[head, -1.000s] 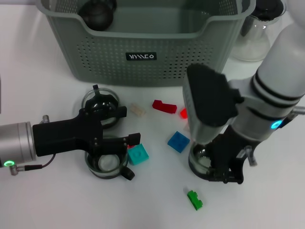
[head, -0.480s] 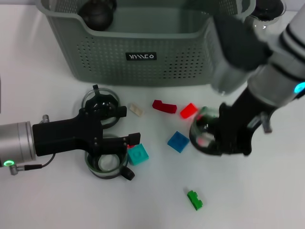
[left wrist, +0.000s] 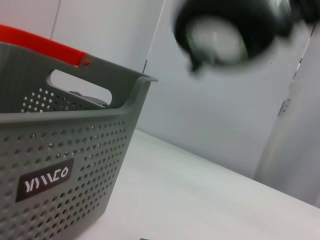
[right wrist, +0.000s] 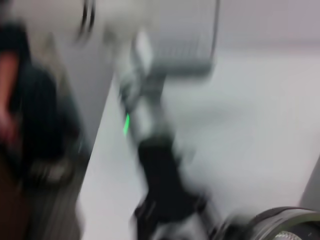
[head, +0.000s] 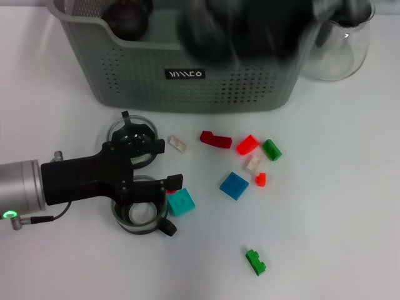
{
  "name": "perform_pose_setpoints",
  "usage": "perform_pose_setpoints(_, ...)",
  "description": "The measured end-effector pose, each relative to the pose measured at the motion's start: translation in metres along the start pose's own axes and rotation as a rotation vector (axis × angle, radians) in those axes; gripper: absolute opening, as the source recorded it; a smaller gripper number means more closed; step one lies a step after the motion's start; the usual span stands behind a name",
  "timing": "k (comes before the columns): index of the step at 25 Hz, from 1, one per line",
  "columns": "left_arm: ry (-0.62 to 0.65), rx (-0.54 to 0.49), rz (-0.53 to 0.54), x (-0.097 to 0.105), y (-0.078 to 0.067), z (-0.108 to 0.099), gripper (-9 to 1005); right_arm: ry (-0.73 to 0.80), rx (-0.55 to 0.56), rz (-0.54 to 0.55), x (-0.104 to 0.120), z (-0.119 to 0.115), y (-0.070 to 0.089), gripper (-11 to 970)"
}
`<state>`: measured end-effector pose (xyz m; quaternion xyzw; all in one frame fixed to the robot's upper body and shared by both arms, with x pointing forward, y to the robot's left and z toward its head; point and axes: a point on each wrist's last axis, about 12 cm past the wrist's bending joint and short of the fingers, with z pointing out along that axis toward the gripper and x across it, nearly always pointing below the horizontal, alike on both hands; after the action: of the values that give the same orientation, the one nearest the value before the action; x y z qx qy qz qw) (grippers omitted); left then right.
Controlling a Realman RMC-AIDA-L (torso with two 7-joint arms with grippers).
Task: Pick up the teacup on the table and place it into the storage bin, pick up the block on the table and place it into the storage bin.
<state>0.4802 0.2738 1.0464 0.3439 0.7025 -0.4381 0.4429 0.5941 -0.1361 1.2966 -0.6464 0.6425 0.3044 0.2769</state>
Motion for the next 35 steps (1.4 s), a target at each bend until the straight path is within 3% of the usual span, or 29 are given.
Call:
perform_pose_setpoints(5,-0.001,0.006,0.006,-0.002,0.001,0.0,873,-0.175,0.214,0.129,-0.021,-0.022,-0.036,80)
perform_pose_setpoints(9,-0.001,0.009,0.008,-0.003,0.001,0.001,873,-0.176,0.328,0.217,-0.026,-0.021,-0.064,85)
perform_pose_setpoints(14,-0.002,0.013,0.013,-0.005,0.002,0.002,873,-0.057,0.455,0.247,-0.024,0.002,-0.091,91)
perform_pose_setpoints(20,0.0,0.017,0.019,-0.007,0.003,0.003,873,0.099,0.583,0.258,-0.009,0.049,-0.115,98)
perform_pose_setpoints(27,0.0,0.014,0.021,-0.007,0.004,0.002,873,0.227,0.656,0.229,0.02,0.092,-0.118,107)
perform_pose_setpoints(35,0.0,0.015,0.023,-0.008,0.004,0.004,873,0.309,0.657,0.207,0.042,0.108,-0.113,117)
